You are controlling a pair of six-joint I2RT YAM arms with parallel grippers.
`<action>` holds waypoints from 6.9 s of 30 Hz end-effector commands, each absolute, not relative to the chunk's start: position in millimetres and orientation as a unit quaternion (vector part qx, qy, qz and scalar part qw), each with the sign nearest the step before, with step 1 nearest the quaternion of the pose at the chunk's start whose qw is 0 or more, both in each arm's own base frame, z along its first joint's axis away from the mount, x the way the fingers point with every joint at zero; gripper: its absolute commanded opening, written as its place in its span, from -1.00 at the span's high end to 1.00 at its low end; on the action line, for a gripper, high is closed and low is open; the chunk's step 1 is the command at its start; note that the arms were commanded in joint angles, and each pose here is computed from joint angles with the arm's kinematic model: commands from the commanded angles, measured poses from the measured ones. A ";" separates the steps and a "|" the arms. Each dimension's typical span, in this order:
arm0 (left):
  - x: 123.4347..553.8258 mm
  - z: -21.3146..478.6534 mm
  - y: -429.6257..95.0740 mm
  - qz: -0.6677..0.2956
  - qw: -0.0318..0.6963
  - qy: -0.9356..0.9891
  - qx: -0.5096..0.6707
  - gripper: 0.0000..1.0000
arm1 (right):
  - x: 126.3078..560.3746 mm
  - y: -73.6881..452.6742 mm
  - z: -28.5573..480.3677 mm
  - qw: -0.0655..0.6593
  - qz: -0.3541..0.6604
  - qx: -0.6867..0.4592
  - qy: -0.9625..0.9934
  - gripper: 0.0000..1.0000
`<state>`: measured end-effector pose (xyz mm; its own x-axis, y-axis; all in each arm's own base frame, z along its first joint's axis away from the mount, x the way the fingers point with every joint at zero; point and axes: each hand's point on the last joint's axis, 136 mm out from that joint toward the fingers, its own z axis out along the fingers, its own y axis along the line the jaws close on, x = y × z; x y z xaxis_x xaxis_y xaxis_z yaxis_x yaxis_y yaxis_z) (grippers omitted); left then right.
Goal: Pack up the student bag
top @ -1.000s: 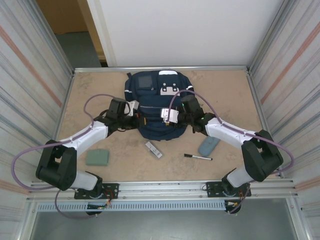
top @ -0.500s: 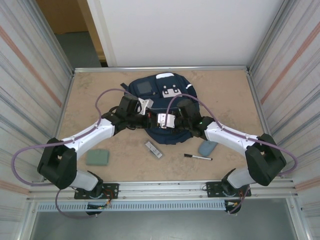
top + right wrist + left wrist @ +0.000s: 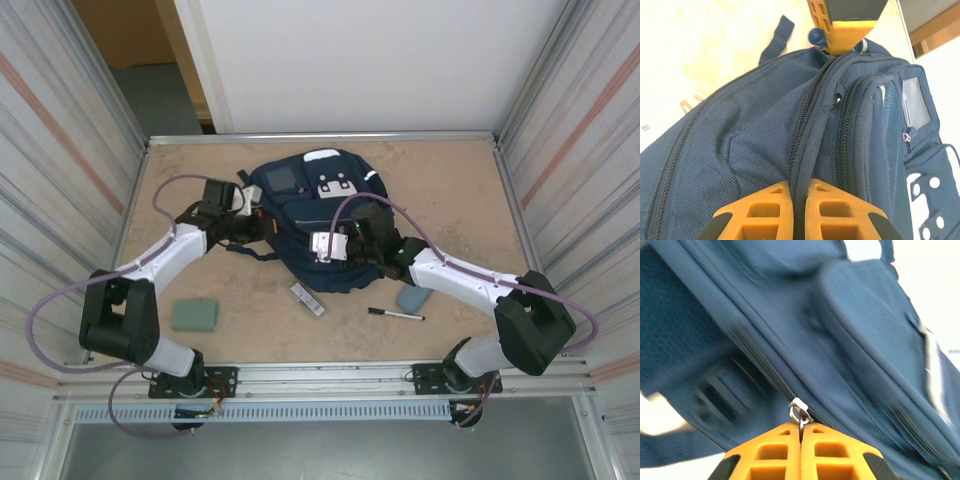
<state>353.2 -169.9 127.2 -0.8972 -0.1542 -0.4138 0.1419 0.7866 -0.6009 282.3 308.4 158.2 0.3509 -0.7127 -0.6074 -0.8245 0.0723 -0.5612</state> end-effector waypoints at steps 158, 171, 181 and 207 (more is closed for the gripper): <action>407.4 165.1 -194.7 -0.339 0.263 0.902 -0.044 0.24 | 343.3 142.4 134.0 0.240 0.194 0.090 0.947 -0.49; 345.5 163.1 -156.1 -0.256 0.270 0.927 -0.042 0.17 | 248.3 38.0 70.9 0.125 -0.021 0.247 0.961 -0.67; 302.5 152.0 -145.2 -0.232 0.265 0.935 -0.036 0.05 | 217.5 70.2 10.3 0.028 -0.026 0.229 0.973 -0.68; 328.3 149.5 -218.1 -0.335 0.208 0.917 -0.053 0.04 | 285.7 125.7 134.3 0.276 0.134 0.117 0.945 -0.13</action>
<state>321.9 -221.6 153.8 -0.9105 -0.1681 -0.3777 0.1243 0.7600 -0.6379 270.5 119.8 109.9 -0.8555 0.3197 -0.4074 0.2074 0.9324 0.2962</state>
